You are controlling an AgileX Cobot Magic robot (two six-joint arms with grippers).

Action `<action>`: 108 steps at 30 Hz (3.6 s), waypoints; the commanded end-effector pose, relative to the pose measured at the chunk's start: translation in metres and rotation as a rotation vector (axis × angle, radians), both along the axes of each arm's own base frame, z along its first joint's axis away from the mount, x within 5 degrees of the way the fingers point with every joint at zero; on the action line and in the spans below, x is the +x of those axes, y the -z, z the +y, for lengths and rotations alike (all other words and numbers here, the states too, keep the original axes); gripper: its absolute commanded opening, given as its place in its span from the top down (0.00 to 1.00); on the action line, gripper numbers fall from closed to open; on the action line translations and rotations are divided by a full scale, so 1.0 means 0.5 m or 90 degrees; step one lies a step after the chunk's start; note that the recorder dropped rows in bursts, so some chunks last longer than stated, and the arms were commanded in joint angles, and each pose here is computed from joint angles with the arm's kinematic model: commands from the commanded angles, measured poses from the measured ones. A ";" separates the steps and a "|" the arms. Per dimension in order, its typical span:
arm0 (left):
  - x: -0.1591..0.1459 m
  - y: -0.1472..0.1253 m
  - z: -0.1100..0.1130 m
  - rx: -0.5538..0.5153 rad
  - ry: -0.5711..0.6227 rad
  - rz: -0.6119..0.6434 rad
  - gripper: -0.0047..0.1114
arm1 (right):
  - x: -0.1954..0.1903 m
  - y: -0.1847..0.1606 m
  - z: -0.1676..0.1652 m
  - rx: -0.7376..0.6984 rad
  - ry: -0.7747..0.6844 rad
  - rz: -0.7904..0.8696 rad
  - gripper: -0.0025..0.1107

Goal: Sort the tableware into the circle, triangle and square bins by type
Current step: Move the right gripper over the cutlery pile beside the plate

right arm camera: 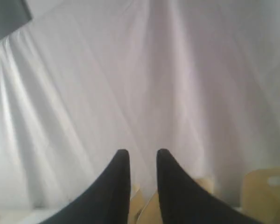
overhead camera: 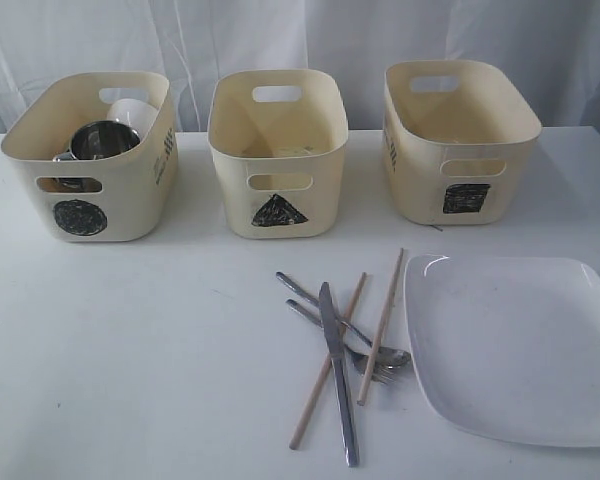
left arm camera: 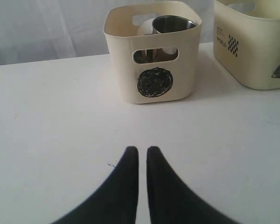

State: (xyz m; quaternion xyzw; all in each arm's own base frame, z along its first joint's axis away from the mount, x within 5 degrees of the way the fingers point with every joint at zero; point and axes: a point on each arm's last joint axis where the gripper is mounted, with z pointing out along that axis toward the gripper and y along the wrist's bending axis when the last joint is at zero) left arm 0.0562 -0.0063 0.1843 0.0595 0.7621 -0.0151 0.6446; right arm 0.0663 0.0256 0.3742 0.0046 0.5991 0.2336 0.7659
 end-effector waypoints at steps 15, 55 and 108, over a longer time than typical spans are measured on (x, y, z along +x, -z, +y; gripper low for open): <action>0.000 0.001 0.000 -0.012 0.000 -0.002 0.84 | 0.322 0.018 -0.060 -0.321 0.190 0.213 0.79; 0.000 0.001 0.000 -0.012 0.000 -0.002 0.84 | 0.251 0.095 -0.009 -0.224 0.022 0.214 0.79; 0.000 0.001 0.000 -0.012 0.000 -0.003 0.84 | 0.397 0.342 0.269 -0.369 -0.207 0.870 0.51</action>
